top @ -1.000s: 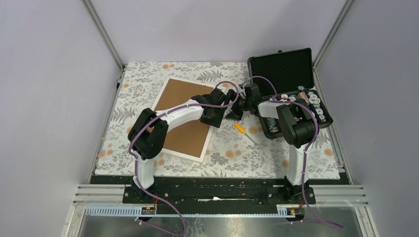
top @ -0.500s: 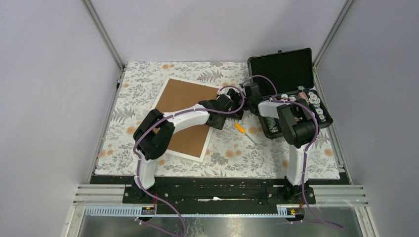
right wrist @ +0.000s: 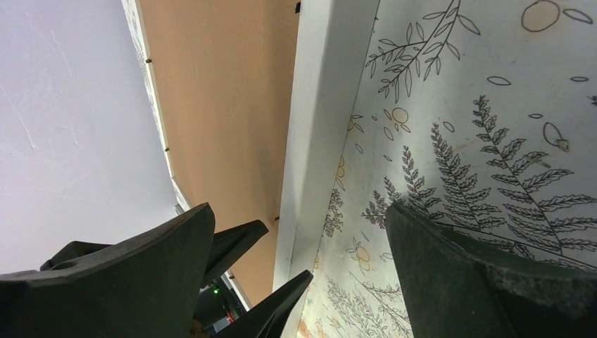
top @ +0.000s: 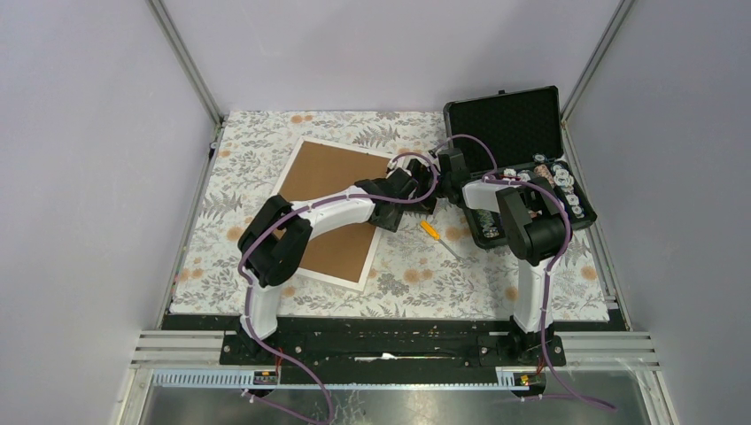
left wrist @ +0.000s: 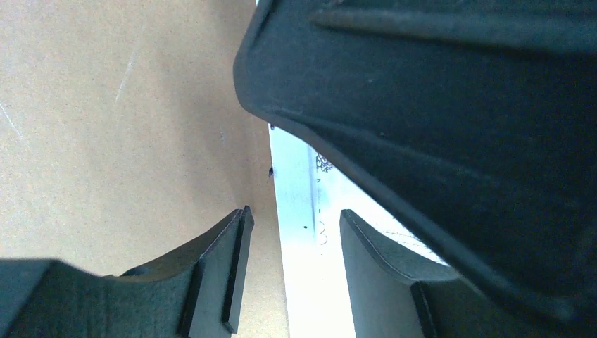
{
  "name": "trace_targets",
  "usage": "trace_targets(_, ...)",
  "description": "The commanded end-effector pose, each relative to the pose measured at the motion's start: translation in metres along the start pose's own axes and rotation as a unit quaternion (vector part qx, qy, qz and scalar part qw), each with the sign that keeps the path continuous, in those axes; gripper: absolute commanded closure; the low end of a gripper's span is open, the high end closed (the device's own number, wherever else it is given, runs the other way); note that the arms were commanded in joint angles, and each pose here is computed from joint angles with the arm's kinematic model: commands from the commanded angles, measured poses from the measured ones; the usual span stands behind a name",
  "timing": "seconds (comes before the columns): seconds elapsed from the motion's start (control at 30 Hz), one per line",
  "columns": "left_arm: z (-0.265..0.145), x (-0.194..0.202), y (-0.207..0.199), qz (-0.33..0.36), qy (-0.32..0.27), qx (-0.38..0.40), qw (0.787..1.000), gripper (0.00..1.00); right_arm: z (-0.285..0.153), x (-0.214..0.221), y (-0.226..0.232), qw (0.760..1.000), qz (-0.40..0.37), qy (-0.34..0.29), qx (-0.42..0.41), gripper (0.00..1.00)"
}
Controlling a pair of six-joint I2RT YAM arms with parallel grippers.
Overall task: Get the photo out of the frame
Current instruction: Turn over the photo frame at the center of the board.
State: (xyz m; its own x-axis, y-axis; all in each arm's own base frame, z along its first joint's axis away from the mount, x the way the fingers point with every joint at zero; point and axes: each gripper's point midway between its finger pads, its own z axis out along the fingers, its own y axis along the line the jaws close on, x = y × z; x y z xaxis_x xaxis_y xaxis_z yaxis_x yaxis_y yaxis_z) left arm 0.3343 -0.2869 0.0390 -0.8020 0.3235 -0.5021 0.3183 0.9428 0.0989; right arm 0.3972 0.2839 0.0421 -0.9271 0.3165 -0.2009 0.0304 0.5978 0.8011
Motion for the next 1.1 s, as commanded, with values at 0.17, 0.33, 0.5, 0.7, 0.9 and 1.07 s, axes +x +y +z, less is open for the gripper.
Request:
trace_targets(0.17, 0.012, 0.02, -0.012, 0.017, 0.037, 0.005, 0.999, 0.46, 0.001, 0.009, -0.017, 0.999, -0.004, 0.009, 0.033, 0.0)
trace_targets(0.33, 0.017, 0.036, -0.025, 0.018, 0.059, 0.019, 0.998, 0.53, 0.002, 0.01, -0.019, 0.999, -0.004, 0.012, 0.034, 0.0)
trace_targets(0.5, 0.028, 0.056, -0.026, 0.018, 0.086, 0.016, 0.996, 0.53, 0.004, 0.01, -0.021, 0.999, -0.001, 0.014, 0.035, 0.0)
trace_targets(0.7, 0.035, 0.06, -0.02, 0.014, 0.105, 0.015, 0.994, 0.86, 0.007, 0.012, -0.02, 0.999, 0.005, 0.021, 0.026, 0.0)
trace_targets(0.9, 0.018, 0.025, -0.017, -0.001, 0.077, 0.025, 0.997, 1.0, 0.008, 0.018, -0.02, 0.999, 0.011, 0.031, 0.014, 0.01)
trace_targets(1.07, -0.008, -0.008, -0.016, -0.013, 0.04, 0.044, 0.998, 1.0, 0.008, 0.024, -0.018, 0.999, 0.014, 0.046, 0.002, 0.01)
